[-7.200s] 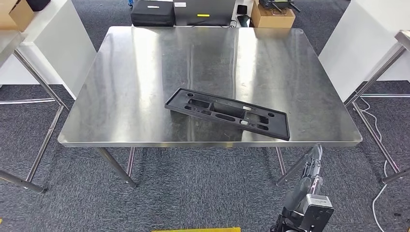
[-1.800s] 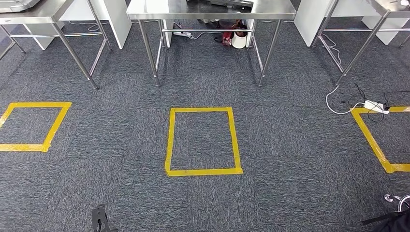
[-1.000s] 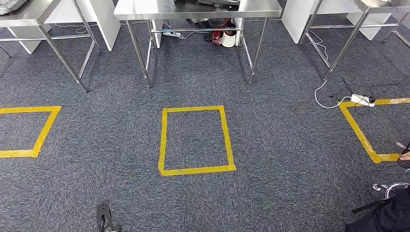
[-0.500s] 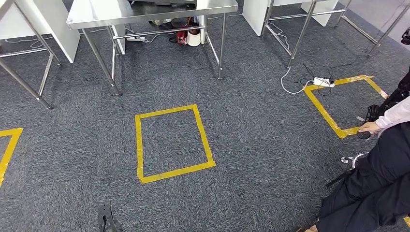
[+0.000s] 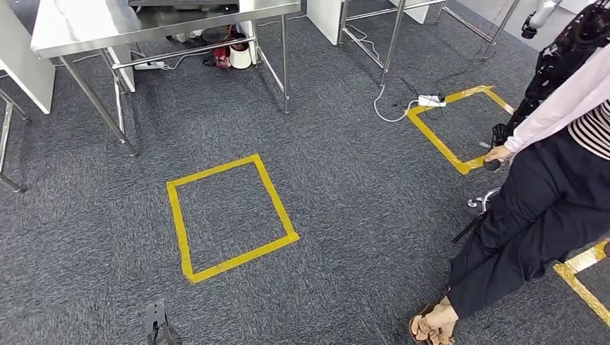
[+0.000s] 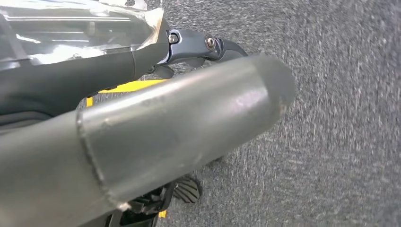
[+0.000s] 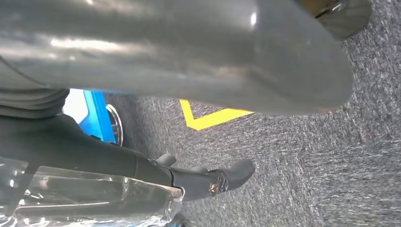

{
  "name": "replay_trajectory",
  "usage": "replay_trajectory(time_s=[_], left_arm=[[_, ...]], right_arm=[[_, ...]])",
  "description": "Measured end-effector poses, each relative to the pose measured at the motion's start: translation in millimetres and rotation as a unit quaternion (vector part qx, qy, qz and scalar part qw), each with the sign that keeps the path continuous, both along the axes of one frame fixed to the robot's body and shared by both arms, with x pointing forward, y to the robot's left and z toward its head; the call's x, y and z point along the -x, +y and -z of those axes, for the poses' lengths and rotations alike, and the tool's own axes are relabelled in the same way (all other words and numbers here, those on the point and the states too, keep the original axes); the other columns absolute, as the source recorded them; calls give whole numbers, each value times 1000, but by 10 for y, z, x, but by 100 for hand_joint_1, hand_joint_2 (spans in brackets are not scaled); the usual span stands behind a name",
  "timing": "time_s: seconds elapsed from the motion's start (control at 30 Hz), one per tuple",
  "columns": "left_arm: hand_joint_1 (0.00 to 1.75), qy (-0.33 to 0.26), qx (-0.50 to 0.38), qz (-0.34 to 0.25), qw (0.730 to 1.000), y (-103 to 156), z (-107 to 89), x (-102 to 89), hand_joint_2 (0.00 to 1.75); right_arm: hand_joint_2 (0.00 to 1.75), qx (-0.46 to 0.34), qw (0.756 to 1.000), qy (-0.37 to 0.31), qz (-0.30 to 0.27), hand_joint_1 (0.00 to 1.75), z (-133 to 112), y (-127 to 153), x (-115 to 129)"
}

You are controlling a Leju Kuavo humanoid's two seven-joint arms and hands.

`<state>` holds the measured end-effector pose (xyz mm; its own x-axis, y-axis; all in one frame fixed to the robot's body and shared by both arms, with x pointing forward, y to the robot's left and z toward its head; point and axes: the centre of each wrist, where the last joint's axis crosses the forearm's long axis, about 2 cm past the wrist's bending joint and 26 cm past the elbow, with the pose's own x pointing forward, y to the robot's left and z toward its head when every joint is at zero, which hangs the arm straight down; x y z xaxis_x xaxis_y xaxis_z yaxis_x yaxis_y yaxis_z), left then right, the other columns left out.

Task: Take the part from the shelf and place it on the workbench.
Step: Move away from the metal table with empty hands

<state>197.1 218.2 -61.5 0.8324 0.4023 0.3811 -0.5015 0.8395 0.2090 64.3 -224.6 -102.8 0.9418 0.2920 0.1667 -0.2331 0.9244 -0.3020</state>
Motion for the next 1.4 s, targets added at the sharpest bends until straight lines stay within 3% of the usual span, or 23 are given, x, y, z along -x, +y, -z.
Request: replay_trajectory(time_s=[0.43, 1.23, 1.4], left_arm=[[0, 8, 4, 7, 1000, -35, 24, 68, 0], [0, 1, 31, 57, 998, -163, -86, -139, 0], [0, 7, 33, 57, 998, -173, -66, -94, 0]], right_arm=[[0, -7, 1000, 6, -10, 0, 3, 21, 27], [0, -2, 1000, 16, 17, 0, 9, 10, 70], [0, -2, 1000, 16, 17, 0, 10, 12, 77]])
